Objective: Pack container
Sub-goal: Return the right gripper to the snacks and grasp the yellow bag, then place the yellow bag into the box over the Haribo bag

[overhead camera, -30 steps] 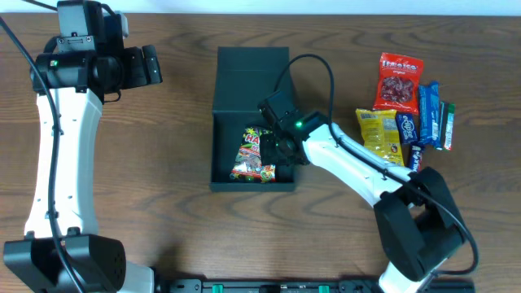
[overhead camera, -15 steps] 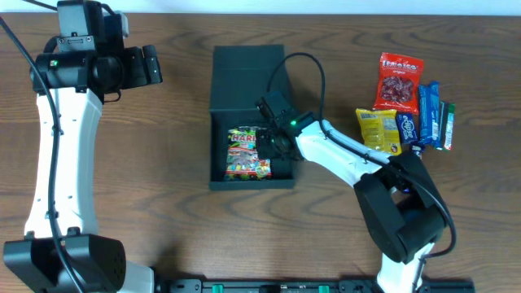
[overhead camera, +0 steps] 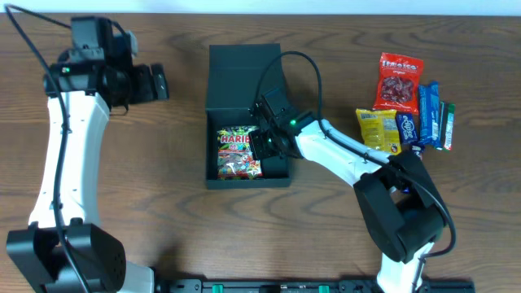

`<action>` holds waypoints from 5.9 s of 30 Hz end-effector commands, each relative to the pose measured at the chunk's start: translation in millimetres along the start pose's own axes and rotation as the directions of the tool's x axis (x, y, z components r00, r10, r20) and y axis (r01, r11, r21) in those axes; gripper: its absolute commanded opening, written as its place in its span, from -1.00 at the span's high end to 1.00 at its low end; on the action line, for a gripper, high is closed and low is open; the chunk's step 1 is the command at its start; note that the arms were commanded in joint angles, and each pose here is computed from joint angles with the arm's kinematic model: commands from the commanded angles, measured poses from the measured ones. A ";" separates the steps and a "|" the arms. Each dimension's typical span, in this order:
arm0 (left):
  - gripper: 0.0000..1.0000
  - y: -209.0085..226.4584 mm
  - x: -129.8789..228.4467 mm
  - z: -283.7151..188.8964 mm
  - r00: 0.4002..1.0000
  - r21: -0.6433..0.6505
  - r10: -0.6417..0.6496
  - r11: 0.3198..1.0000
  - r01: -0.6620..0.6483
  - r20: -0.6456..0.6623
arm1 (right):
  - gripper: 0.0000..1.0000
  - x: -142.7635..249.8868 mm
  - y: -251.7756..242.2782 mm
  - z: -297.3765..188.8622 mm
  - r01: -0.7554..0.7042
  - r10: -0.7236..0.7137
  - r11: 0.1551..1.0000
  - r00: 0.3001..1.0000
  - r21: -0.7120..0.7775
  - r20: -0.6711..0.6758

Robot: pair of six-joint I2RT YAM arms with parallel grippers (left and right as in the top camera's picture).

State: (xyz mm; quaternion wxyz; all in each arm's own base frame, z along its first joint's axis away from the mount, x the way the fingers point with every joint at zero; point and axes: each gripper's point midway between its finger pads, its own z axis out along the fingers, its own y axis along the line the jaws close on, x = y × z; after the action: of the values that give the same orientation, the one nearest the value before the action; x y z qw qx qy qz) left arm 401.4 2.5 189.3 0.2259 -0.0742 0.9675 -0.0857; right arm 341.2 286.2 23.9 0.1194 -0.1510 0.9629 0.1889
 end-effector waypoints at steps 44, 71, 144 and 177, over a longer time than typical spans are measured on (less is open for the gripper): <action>0.88 -73.2 155.2 112.5 0.927 0.331 -0.081 0.920 0.211 -0.366 | 0.98 41.6 -1.0 7.7 0.177 -0.169 0.984 0.953 0.009 -0.250; 0.88 -61.9 147.2 114.6 0.935 0.291 -0.103 0.934 0.209 -0.340 | 0.98 -112.7 -73.8 -176.9 0.108 -0.204 0.892 0.963 0.438 0.177; 0.88 63.3 37.7 48.5 0.955 0.079 -0.275 0.955 0.284 -0.111 | 0.97 -31.0 52.7 -46.5 0.164 -0.127 0.848 0.986 0.504 -0.106; 0.88 63.5 37.5 48.6 0.958 0.080 -0.267 0.958 0.276 -0.109 | 0.97 4.6 72.7 -22.7 0.378 -0.385 0.922 0.876 -0.082 -0.289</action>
State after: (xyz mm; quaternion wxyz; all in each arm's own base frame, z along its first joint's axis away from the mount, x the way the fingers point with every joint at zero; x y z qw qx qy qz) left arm 379.8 48.5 113.4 0.1602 -0.2019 0.9513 -0.1693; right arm 323.0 325.7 68.6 0.0156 -0.3330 0.9367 0.1071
